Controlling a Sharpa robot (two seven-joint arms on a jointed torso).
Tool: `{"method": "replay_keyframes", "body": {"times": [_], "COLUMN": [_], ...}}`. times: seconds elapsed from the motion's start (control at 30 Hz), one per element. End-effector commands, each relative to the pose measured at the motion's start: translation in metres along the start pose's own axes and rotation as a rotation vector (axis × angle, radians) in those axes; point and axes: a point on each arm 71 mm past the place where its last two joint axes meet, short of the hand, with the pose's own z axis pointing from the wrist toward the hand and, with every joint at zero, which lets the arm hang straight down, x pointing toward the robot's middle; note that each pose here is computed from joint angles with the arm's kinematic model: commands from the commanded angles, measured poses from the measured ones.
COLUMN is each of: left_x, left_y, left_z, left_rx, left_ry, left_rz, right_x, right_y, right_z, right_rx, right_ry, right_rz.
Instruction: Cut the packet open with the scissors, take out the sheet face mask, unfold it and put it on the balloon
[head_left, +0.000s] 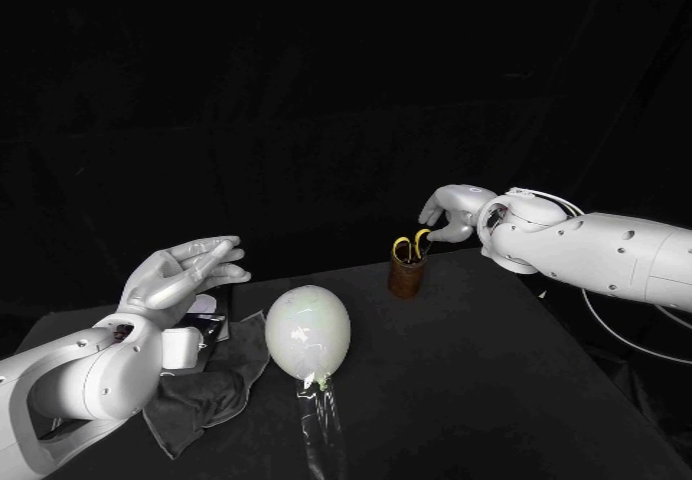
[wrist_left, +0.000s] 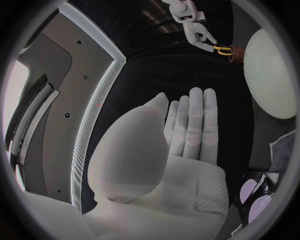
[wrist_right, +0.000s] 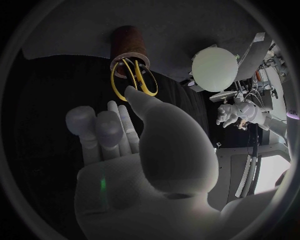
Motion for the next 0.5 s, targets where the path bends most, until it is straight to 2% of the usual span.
{"method": "replay_keyframes", "body": {"times": [0.03,0.5], "left_x": [0.0018,0.0011], "left_y": [-0.0008,-0.0009], "left_z": [-0.0002,-0.0008], "left_rx": [0.001,-0.003], "left_ry": [-0.001,-0.005], "left_rz": [-0.011,-0.01], "right_x": [0.0053,0.0129], "right_y": [0.0003,0.0059], "right_z": [0.0011,0.0054], "right_rx": [0.005,-0.004], "right_ry": [0.043,0.059], "right_rz": [-0.026,-0.018]}}
